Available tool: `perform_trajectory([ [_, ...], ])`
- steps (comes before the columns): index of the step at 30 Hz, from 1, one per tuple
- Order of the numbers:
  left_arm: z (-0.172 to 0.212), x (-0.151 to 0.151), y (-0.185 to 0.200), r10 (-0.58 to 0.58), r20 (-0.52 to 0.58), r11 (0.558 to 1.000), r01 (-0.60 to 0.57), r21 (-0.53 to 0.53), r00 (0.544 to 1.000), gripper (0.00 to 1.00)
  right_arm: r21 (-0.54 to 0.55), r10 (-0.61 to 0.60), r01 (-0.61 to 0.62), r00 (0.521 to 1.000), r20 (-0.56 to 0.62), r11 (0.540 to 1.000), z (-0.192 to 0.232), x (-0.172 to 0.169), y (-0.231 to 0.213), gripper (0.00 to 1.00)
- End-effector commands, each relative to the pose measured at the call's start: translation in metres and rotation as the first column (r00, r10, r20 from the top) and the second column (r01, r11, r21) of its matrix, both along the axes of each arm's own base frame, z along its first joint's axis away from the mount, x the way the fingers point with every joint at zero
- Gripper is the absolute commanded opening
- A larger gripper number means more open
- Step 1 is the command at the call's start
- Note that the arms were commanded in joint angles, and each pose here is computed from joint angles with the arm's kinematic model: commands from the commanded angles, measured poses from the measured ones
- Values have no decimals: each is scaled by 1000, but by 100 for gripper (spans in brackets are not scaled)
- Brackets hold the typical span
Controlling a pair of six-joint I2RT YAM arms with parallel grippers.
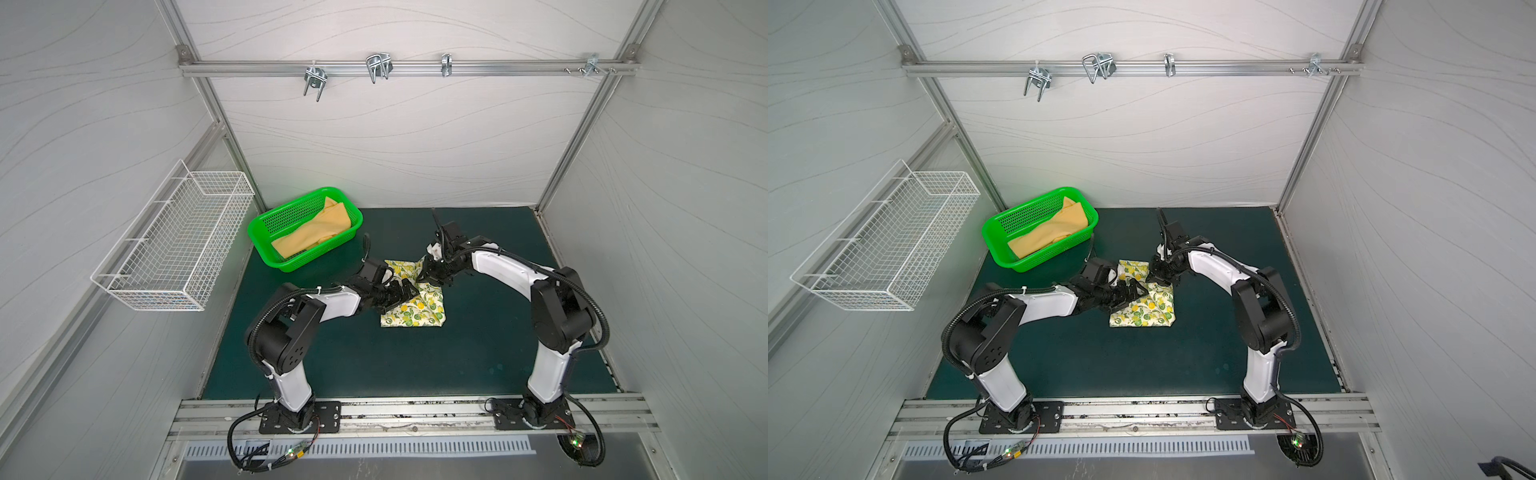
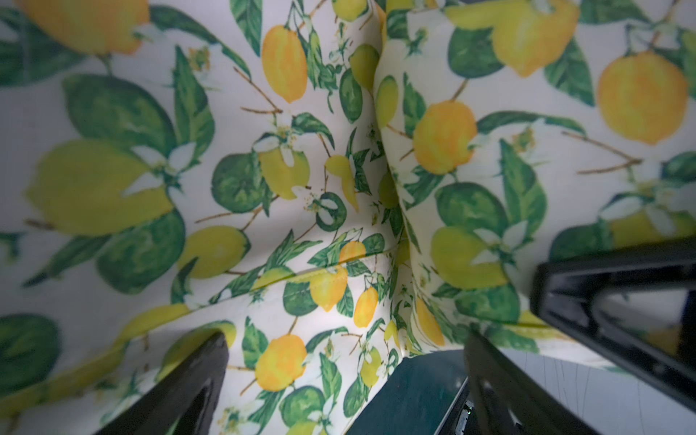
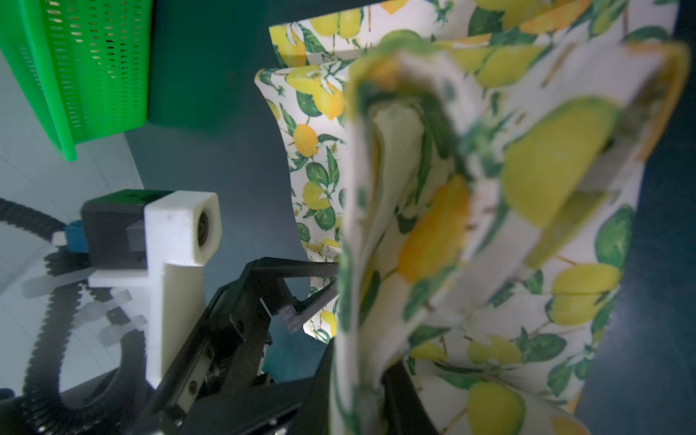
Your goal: Fold and stack the skirts
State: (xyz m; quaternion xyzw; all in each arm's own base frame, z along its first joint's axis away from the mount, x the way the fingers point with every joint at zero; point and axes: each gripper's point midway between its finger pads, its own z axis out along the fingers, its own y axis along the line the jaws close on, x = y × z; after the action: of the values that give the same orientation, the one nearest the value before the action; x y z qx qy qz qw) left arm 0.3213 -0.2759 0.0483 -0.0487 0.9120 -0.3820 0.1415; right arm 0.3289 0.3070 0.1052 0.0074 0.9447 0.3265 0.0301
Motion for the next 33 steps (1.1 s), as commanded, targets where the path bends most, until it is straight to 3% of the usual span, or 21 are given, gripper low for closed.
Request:
perform_trajectory([
  [1, -25, -7, 9, 4, -53, 998, -1, 60, 999, 98, 75, -14, 16, 999, -34, 997, 6, 6, 19, 21],
  [8, -24, -9, 9, 1, -41, 999, 1, 51, 999, 98, 133, -36, 50, 994, -104, 990, -5, 8, 31, 24],
  [22, -17, -12, 10, -7, -28, 999, 8, 41, 1000, 98, 303, -86, 169, 960, -268, 938, -34, 8, 55, 57],
  [24, -17, -13, 11, -5, -27, 999, 6, 43, 1000, 98, 339, -99, 191, 957, -272, 921, -31, 12, 59, 70],
  [25, -16, -13, 11, -5, -24, 999, 6, 44, 1000, 98, 351, -104, 201, 956, -275, 914, -30, 14, 60, 96],
  [26, -15, -13, 12, -5, -21, 999, 6, 46, 1000, 98, 368, -100, 199, 958, -269, 908, -24, 15, 63, 99],
  [33, -14, -15, 13, -3, -21, 999, 4, 48, 1000, 98, 426, -91, 160, 980, -177, 891, 36, 31, 73, 99],
])
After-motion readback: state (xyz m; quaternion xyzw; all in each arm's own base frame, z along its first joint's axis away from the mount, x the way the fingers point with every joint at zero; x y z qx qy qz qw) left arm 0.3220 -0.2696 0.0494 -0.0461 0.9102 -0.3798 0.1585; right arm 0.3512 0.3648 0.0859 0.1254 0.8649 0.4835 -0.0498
